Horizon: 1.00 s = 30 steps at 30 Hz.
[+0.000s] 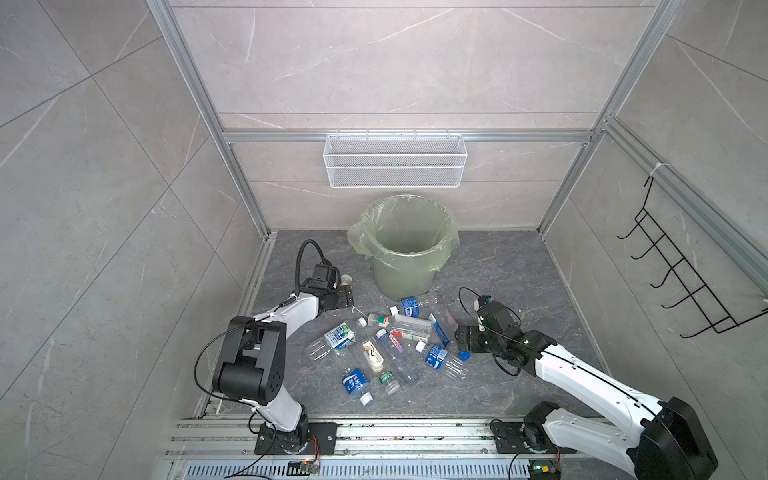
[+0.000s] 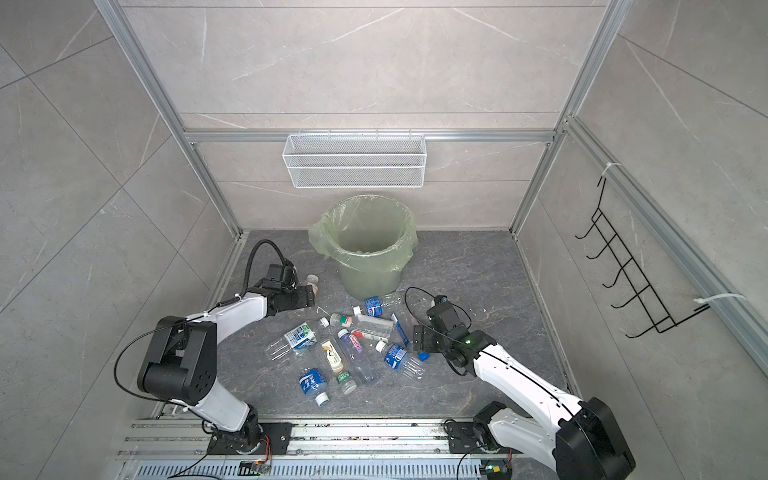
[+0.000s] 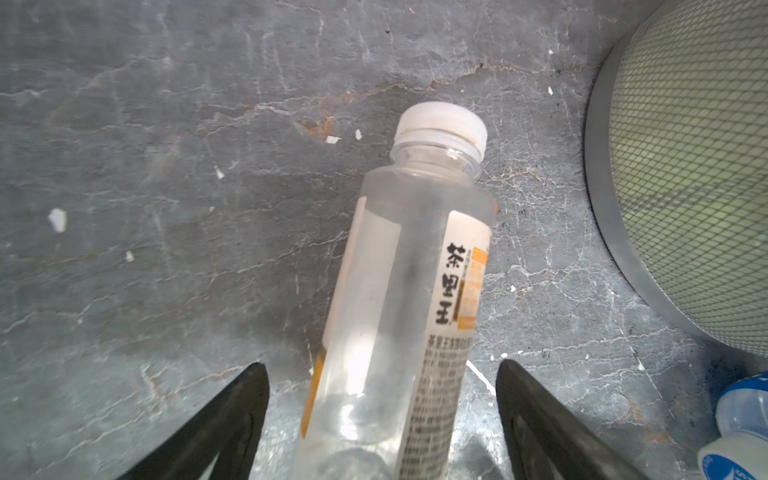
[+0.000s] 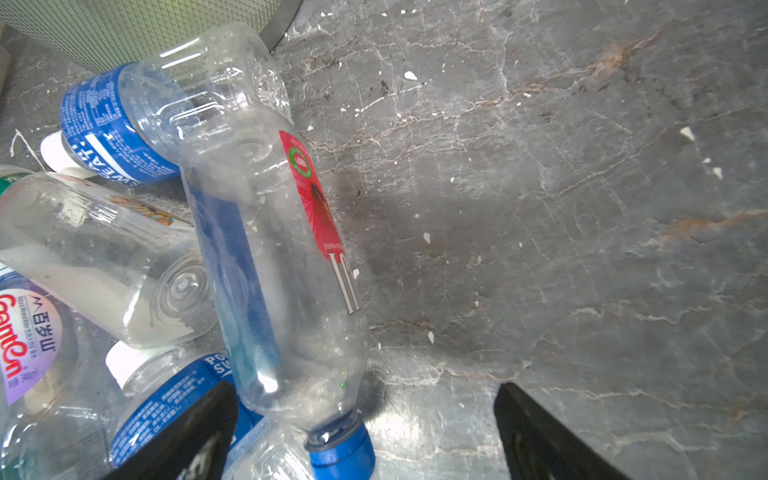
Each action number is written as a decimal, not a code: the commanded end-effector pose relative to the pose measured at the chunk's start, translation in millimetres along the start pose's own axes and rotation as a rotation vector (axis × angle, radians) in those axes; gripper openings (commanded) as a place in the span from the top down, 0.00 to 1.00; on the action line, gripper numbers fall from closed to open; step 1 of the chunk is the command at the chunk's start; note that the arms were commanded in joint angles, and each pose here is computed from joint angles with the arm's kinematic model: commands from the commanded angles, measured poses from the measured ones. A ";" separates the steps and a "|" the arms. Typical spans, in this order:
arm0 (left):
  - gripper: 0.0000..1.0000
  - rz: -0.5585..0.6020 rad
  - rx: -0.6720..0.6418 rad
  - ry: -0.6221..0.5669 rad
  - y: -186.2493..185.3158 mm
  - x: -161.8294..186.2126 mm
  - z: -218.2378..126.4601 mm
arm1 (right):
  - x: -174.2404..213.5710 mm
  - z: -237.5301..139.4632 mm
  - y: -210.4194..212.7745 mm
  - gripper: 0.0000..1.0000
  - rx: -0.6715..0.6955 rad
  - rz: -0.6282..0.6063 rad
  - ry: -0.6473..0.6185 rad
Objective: Throw the plastic bottles in the bin
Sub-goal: 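Close the left gripper on the clear bottle with orange label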
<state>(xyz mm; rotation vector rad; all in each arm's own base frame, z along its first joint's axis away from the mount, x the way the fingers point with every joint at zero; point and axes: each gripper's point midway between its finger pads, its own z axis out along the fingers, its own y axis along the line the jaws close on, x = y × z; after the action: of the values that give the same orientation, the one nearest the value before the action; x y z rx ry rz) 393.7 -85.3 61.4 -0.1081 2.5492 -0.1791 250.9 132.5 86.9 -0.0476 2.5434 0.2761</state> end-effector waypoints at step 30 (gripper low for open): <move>0.51 0.015 -0.019 -0.014 0.5 -16.1 19.4 | -0.1 4.1 -1.1 0.10 0.019 0.009 0.004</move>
<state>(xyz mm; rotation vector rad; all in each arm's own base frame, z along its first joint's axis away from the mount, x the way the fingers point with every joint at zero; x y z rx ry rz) 407.8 -88.2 36.0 -0.0979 2.5995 -0.1594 250.2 131.3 77.0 -0.0496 2.5772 0.2490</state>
